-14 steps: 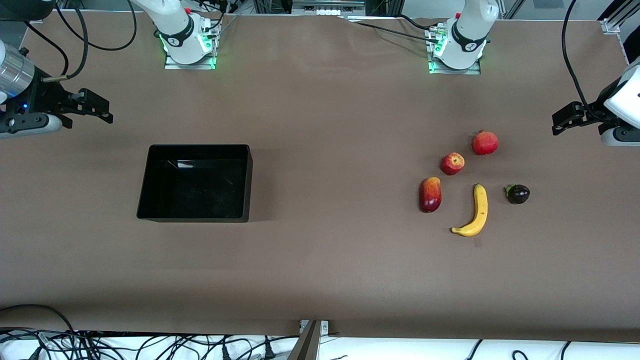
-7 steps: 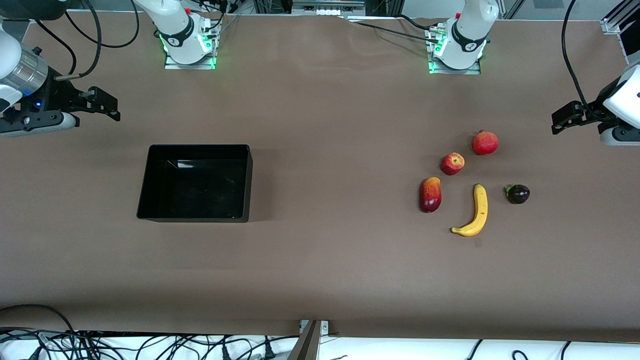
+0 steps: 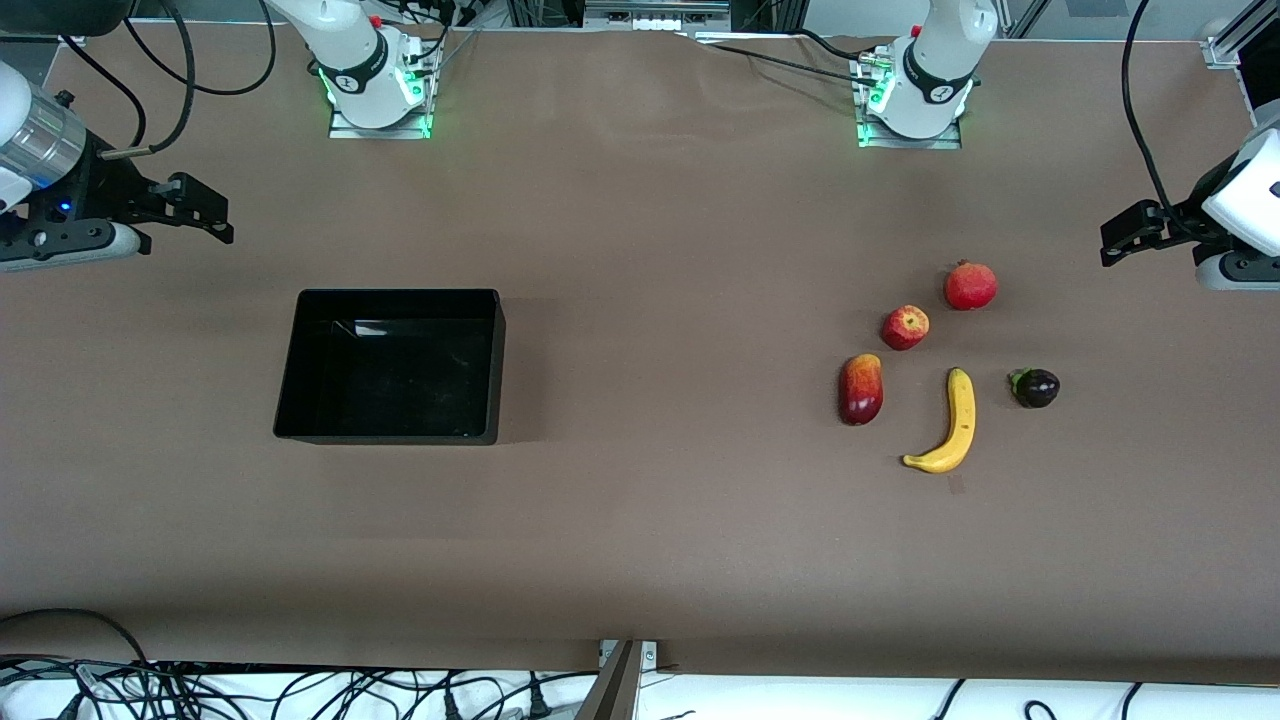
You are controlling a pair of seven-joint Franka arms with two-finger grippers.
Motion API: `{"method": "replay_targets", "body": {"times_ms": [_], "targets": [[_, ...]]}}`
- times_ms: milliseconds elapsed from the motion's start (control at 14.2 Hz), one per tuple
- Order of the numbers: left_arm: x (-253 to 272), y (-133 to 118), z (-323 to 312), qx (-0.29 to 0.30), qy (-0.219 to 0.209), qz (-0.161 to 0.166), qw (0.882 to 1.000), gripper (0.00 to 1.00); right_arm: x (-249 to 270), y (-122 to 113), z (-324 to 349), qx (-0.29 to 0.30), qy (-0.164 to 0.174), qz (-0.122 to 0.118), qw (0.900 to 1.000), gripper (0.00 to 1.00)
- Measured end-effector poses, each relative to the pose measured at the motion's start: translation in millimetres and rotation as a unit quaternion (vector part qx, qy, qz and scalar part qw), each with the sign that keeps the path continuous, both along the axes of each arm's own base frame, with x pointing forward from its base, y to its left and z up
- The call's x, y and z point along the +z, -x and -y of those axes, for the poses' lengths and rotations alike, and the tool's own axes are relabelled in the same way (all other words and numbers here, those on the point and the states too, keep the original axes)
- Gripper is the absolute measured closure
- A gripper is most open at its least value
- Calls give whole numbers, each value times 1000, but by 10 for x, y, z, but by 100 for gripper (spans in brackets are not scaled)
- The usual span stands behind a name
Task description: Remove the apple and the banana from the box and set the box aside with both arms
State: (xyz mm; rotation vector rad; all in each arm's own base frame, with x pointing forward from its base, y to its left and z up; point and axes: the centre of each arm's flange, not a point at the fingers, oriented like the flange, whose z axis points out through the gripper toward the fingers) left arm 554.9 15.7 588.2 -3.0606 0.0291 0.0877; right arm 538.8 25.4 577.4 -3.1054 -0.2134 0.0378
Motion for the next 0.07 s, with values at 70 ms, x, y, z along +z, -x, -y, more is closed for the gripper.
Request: {"method": "replay_targets", "body": {"times_ms": [70], "targets": [[0,1,-1,0,0,0,1000,0,28,-6,0,0,0,3,1000,0]]}}
